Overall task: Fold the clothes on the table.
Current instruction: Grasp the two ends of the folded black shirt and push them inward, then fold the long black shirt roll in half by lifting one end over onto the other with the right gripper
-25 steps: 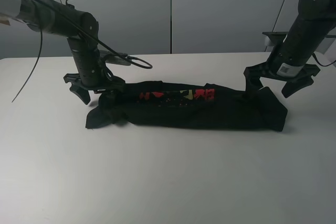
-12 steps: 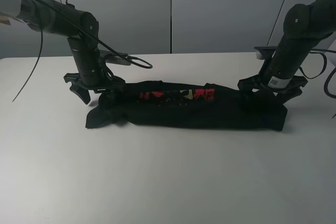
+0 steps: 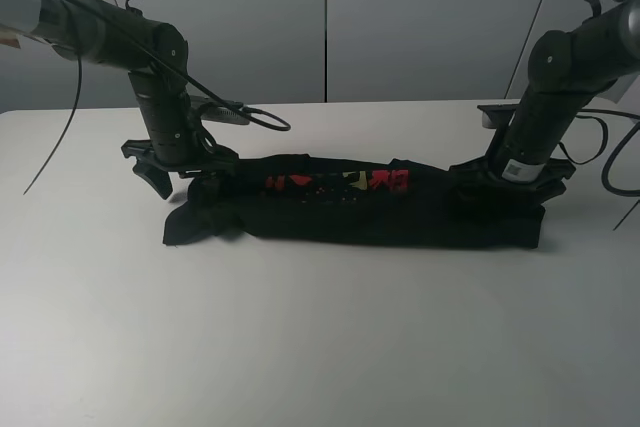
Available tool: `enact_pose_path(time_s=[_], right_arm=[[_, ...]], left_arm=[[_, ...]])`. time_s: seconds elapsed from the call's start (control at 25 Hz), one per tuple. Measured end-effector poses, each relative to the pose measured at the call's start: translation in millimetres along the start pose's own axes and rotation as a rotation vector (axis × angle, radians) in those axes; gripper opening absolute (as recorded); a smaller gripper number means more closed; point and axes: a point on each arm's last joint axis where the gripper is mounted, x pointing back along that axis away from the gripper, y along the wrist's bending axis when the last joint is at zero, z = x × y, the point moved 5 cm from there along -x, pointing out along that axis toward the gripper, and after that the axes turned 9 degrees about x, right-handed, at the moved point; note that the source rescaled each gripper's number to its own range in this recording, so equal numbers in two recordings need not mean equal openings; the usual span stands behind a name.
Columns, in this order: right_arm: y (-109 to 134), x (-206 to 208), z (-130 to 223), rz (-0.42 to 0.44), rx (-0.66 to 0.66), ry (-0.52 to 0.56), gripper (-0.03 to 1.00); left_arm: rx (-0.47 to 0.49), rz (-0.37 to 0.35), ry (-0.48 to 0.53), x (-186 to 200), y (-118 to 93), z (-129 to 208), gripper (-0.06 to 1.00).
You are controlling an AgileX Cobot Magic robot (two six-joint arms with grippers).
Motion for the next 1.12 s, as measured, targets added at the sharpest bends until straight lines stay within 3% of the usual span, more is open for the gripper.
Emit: enact_pose_path(time_s=[0.36,0.48,0.72,0.96,1.0,1.12], right_arm=[[-0.1,-1.1,-0.8,-0.001,0.0,0.004,1.0],[0.3,-2.1,-1.0,-0.004,-0.004,0.003,0.94],[9.0,-3.9,-4.8,-0.037,-0.012,-0.011,0.52],[21.1,-4.4,-7.6,-0.124,-0.022,-0.027,0.17],[23.0,-4.7,-8.1,-0.137,-0.013,-0.031,0.13],[28.8,-5.3,-10.2,-0.18,-0.015,-0.043,0.13]], left_arm=[[0.0,0.001,-0.002,0.0,0.0,-0.3,1.0],[0.0,0.001,-0.002,0.0,0.0,-0.3,1.0],[0.0,0.001,-0.002,0.0,0.0,-0.3,1.0],[0.0,0.001,-0.002,0.0,0.0,-0.3,1.0],[0.0,0.001,-0.002,0.0,0.0,-0.3,1.0],[0.0,0.001,-0.002,0.0,0.0,-0.3,1.0]])
